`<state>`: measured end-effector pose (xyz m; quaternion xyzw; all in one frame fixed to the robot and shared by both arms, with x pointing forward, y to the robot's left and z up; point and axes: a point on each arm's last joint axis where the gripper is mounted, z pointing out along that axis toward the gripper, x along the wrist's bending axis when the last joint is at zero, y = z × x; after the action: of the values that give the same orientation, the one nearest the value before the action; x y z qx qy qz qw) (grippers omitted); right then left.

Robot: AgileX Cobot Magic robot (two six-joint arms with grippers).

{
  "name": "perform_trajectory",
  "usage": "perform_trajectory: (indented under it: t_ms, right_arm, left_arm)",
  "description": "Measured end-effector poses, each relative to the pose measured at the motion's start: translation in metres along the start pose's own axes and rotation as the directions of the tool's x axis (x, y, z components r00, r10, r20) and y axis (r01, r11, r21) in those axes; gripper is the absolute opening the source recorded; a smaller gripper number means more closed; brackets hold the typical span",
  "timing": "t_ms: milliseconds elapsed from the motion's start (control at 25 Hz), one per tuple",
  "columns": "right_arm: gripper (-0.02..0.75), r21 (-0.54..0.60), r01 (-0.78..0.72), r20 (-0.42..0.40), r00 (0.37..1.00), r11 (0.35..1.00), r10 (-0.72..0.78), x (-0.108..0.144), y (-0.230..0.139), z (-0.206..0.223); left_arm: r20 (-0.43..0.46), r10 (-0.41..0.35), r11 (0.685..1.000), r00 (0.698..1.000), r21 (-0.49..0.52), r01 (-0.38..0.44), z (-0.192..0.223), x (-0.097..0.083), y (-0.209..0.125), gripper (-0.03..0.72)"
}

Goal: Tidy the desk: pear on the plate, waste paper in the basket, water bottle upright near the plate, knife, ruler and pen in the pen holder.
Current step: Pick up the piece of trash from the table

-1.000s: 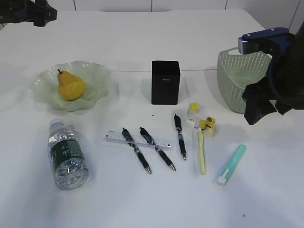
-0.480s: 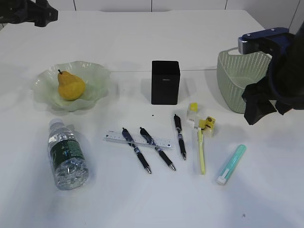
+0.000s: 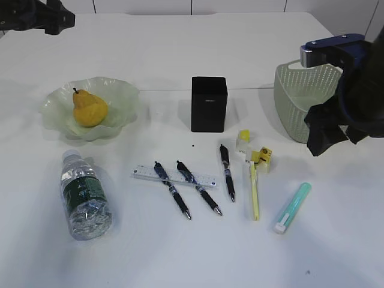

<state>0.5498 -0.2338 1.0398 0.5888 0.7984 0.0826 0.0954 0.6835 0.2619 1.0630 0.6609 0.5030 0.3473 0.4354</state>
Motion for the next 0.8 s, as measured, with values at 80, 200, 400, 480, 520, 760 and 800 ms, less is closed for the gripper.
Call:
perform_trajectory:
  t_ms: [80, 200, 400, 480, 520, 760, 800]
  right_arm:
    - [0.567, -0.002, -0.001, -0.002, 1.000, 1.000, 0.001, 0.000, 0.000, 0.000]
    - [0.567, -0.003, -0.005, -0.009, 1.000, 1.000, 0.005, 0.001, 0.000, 0.000]
    - [0.566, -0.004, -0.021, -0.034, 0.999, 1.000, 0.021, 0.003, 0.000, 0.000]
    - [0.566, -0.003, -0.024, -0.039, 0.999, 1.000, 0.024, 0.004, 0.000, 0.000]
    - [0.566, -0.003, -0.026, -0.043, 0.999, 1.000, 0.026, 0.004, 0.000, 0.000]
    - [0.567, 0.003, -0.028, -0.047, 0.998, 1.000, 0.028, 0.004, 0.000, 0.000]
    - [0.567, 0.005, -0.030, -0.051, 0.998, 1.000, 0.030, 0.005, 0.000, 0.000]
  left_arm:
    - [0.002, -0.002, 1.000, 1.000, 0.001, 0.002, 0.000, 0.000, 0.000, 0.589]
    - [0.013, -0.021, 1.000, 1.000, 0.004, 0.021, 0.000, -0.001, 0.000, 0.589]
    - [0.074, -0.080, 0.997, 0.994, 0.028, 0.078, 0.000, -0.007, -0.002, 0.589]
    - [0.112, -0.115, 0.992, 0.987, 0.053, 0.110, -0.001, -0.011, -0.004, 0.589]
    - [0.130, -0.129, 0.990, 0.983, 0.070, 0.121, -0.001, -0.013, -0.005, 0.589]
    - [0.244, -0.201, 0.945, 0.949, 0.305, 0.121, -0.007, -0.027, -0.023, 0.588]
    - [0.252, -0.208, 0.934, 0.945, 0.338, 0.115, -0.009, -0.030, -0.026, 0.588]
